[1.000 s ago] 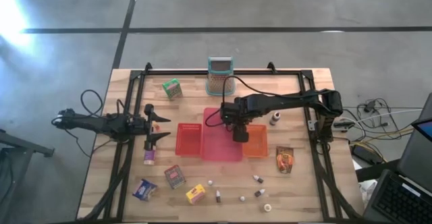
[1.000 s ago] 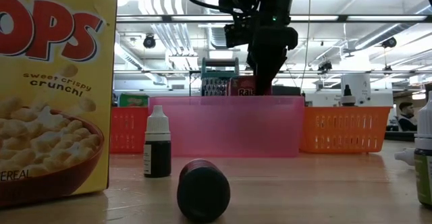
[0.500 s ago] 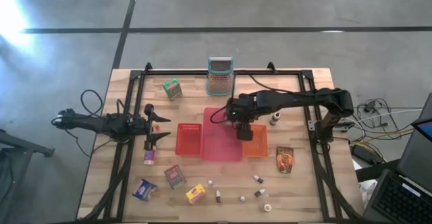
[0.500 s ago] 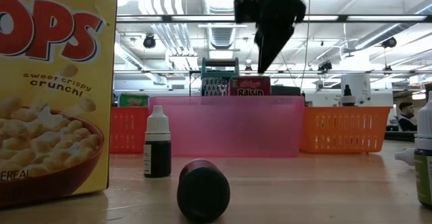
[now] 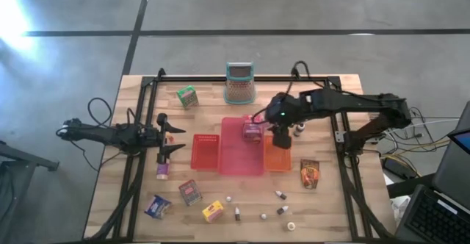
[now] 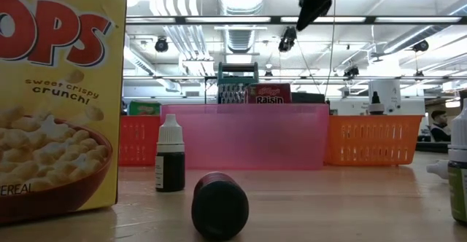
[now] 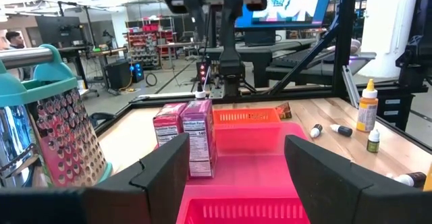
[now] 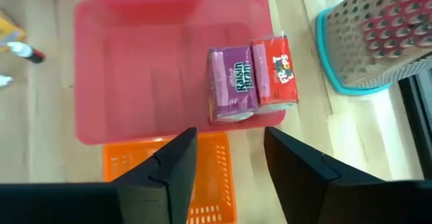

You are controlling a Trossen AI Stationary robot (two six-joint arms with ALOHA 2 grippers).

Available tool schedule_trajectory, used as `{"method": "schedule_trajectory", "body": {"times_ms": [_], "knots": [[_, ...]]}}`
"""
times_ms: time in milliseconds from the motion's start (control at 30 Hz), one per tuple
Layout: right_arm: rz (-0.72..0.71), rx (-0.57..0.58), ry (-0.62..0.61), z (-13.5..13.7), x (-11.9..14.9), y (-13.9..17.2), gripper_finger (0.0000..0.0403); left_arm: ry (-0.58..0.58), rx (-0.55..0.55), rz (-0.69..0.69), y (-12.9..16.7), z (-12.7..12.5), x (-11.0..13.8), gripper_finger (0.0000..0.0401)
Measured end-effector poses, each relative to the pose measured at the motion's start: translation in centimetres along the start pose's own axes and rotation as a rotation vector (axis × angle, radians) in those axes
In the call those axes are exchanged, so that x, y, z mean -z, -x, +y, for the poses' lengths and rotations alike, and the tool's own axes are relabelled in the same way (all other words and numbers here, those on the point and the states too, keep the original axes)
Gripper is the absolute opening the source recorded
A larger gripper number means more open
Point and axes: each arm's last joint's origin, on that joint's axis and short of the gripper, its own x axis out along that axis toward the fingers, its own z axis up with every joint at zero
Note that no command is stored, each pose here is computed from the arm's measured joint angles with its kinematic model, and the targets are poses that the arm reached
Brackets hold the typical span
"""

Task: Pick & Place Kitchen Items
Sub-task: Put the big black food coloring bottle into the orange bin

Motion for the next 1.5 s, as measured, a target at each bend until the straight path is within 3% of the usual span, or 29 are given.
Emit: {"method": "schedule_trajectory", "body": {"times_ms": [500, 900, 1033, 1333, 1500], "knots": [[-0.156, -0.011, 0.038, -0.8, 2.0, 5.7, 0.008, 0.0, 0.0, 0.0, 0.0, 0.0, 0.0, 0.0248], [-0.146, -0.016, -0.021, -0.8, 2.2, 5.5, 0.0039, 0.0, 0.0, 0.0, 0.0, 0.0, 0.0, 0.0248], [-0.256, -0.018, 0.035, -1.0, 2.7, 6.1, 0.0033, 0.0, 0.0, 0.0, 0.0, 0.0, 0.0, 0.0248], [-0.458, -0.019, -0.012, -2.1, 7.8, 9.0, 0.0049, 0.0, 0.0, 0.0, 0.0, 0.0, 0.0, 0.0248], [-0.491, -0.043, -0.087, -2.4, 11.4, 8.9, 0.0066, 0.0, 0.0, 0.0, 0.0, 0.0, 0.0, 0.0248]]}}
